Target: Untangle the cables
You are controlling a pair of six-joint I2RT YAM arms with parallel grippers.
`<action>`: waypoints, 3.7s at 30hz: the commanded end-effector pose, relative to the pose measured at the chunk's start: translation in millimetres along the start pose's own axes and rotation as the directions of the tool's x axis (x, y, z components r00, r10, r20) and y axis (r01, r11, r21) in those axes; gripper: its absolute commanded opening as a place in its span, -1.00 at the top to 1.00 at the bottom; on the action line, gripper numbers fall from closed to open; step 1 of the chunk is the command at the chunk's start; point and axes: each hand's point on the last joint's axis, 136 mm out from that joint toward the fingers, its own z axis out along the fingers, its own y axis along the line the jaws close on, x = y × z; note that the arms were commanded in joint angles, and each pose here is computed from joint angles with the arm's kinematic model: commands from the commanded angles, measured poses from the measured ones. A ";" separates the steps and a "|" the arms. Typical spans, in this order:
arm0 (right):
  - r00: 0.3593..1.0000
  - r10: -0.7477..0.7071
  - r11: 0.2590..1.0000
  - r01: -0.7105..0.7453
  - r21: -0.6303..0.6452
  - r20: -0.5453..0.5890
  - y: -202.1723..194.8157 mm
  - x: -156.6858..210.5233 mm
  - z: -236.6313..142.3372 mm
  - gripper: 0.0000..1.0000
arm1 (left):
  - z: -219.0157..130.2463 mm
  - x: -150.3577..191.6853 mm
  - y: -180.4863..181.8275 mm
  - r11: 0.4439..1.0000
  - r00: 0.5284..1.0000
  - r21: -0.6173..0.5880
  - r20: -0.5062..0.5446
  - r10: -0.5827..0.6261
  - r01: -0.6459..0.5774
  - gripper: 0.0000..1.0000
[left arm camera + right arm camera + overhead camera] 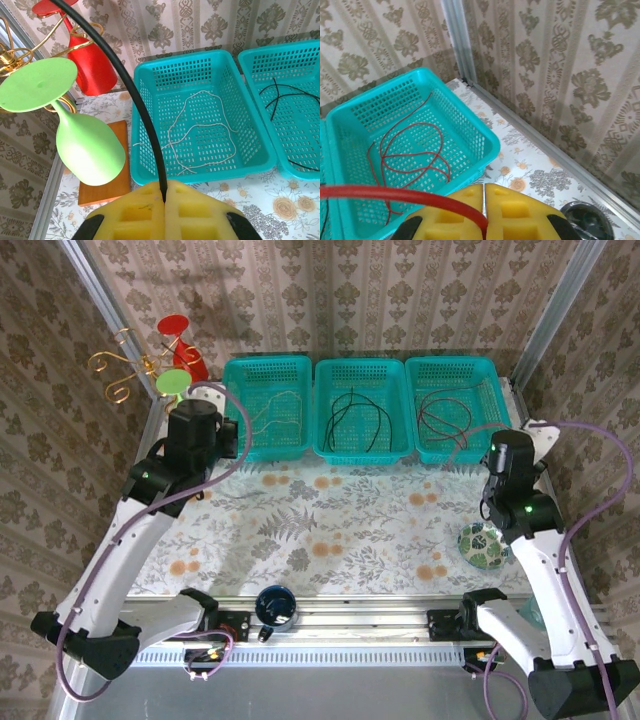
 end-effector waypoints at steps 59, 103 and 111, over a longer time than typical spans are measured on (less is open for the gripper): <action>0.989 0.122 0.912 -0.146 -0.384 -0.085 51.5 -32.4 -47.6 1.00 | 262.4 24.9 -300.2 0.799 0.942 0.574 -0.133 0.307 -0.180 1.00; 0.900 0.346 0.930 -0.292 -0.221 0.265 80.7 -172.7 3.0 1.00 | 141.4 -73.3 -223.3 0.820 0.986 0.567 -0.075 0.147 -0.079 -0.49; 0.926 0.209 0.977 -0.210 -0.034 0.315 97.2 -150.6 72.3 1.00 | 128.1 -69.9 -206.0 0.829 0.986 0.555 -0.090 0.138 -0.065 -0.50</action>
